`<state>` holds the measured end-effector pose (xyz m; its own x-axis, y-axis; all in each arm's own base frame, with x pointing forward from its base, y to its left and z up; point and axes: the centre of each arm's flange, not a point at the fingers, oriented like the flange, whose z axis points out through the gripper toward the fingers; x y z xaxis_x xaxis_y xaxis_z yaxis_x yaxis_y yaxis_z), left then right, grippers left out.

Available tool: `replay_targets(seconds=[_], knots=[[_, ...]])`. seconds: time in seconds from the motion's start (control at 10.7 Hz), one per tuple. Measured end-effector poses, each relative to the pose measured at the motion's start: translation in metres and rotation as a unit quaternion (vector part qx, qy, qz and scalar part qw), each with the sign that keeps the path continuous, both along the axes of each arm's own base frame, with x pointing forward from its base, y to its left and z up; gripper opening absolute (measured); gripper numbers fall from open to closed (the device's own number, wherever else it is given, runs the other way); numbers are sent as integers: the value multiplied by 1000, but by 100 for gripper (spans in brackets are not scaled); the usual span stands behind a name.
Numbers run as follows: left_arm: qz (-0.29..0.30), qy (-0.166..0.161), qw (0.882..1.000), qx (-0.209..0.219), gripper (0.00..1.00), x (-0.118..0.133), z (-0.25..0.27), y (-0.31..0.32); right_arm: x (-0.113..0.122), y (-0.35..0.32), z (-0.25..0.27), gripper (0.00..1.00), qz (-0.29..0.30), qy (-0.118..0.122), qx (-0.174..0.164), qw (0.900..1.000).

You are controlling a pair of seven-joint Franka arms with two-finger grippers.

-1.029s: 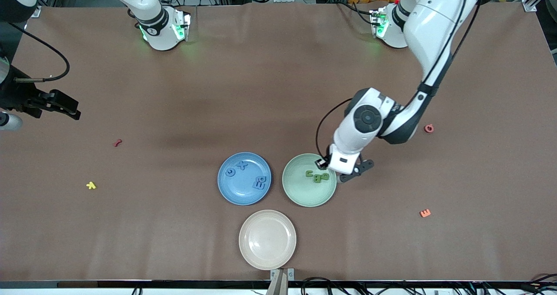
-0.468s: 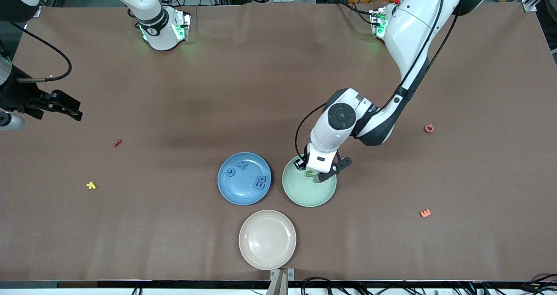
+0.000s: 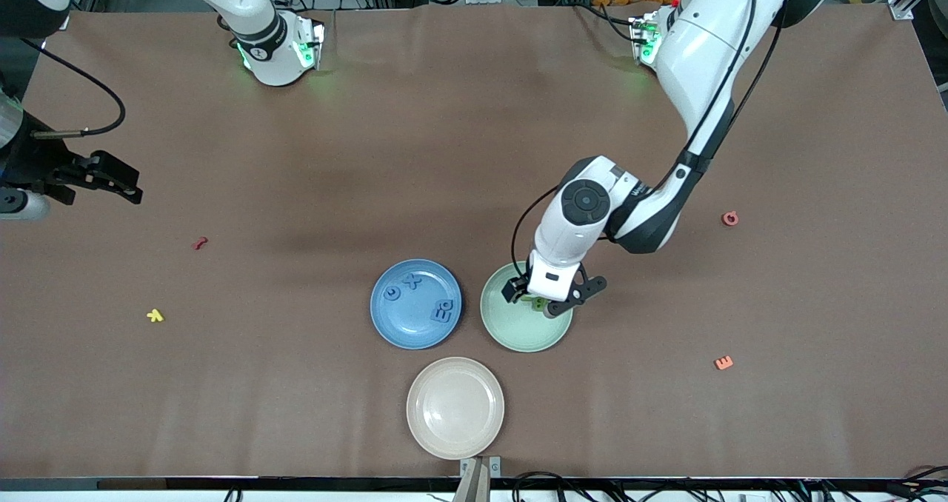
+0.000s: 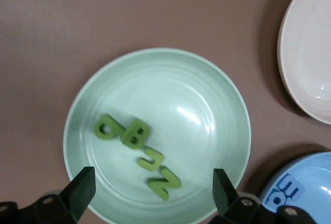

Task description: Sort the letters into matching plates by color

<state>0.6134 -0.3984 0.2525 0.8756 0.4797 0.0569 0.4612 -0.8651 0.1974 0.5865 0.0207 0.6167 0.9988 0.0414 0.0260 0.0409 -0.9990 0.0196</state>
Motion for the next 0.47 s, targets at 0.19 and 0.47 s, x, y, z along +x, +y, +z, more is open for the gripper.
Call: replay_targets(seconds=[0.19,0.47], knots=[[-27,-7,999,16,100,26,4,41,1,-2,-1,100,41,2,-1,999],[-75,34,995,63,100,58,11,133,1,-2,-2,100,50,3,-1,999]])
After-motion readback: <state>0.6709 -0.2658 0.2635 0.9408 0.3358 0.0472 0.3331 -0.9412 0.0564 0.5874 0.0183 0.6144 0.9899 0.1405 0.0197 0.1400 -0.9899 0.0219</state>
